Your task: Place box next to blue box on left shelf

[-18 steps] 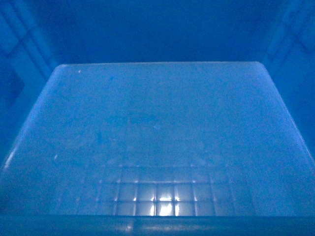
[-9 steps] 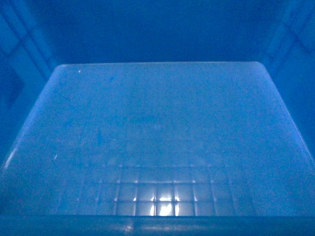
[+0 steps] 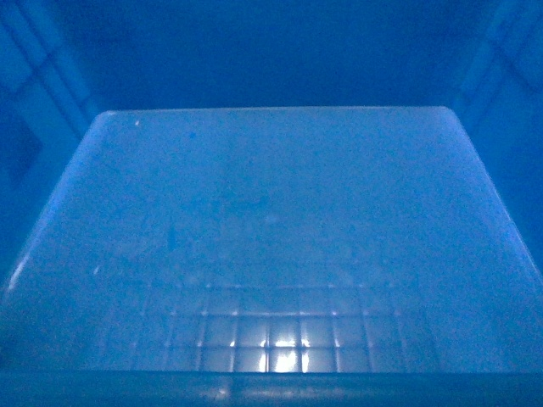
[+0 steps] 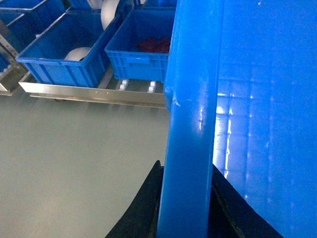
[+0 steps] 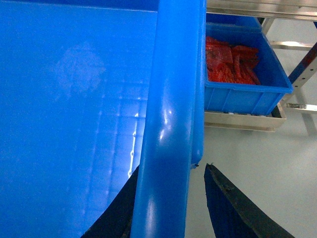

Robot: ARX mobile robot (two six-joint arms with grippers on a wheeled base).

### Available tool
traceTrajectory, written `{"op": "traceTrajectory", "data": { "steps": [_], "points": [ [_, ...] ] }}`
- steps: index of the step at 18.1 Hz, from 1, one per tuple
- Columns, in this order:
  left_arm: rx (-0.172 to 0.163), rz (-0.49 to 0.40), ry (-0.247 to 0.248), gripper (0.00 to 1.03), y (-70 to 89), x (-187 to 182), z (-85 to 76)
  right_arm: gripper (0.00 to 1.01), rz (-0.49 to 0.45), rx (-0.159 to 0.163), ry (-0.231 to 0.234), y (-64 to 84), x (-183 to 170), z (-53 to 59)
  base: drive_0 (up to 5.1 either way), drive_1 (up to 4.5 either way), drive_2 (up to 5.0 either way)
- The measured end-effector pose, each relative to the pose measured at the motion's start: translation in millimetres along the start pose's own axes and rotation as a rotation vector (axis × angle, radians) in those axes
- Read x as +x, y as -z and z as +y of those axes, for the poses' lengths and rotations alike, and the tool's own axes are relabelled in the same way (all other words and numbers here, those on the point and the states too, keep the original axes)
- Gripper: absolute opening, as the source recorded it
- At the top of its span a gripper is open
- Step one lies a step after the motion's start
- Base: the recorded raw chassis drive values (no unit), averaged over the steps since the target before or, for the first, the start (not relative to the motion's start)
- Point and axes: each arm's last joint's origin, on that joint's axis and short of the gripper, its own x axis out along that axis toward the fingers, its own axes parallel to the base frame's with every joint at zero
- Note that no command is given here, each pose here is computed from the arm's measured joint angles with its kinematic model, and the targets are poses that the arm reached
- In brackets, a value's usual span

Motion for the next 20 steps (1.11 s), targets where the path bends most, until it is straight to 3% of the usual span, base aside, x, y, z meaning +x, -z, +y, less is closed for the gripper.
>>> {"op": "traceTrajectory", "data": {
  "steps": [20],
  "points": [
    [-0.001,-0.003,0.0,0.17,-0.3,0.0,-0.1,0.33,-0.004,0.001,0.001,-0.4,-0.1,0.0,0.0,0.0,0.0]
  ]
}}
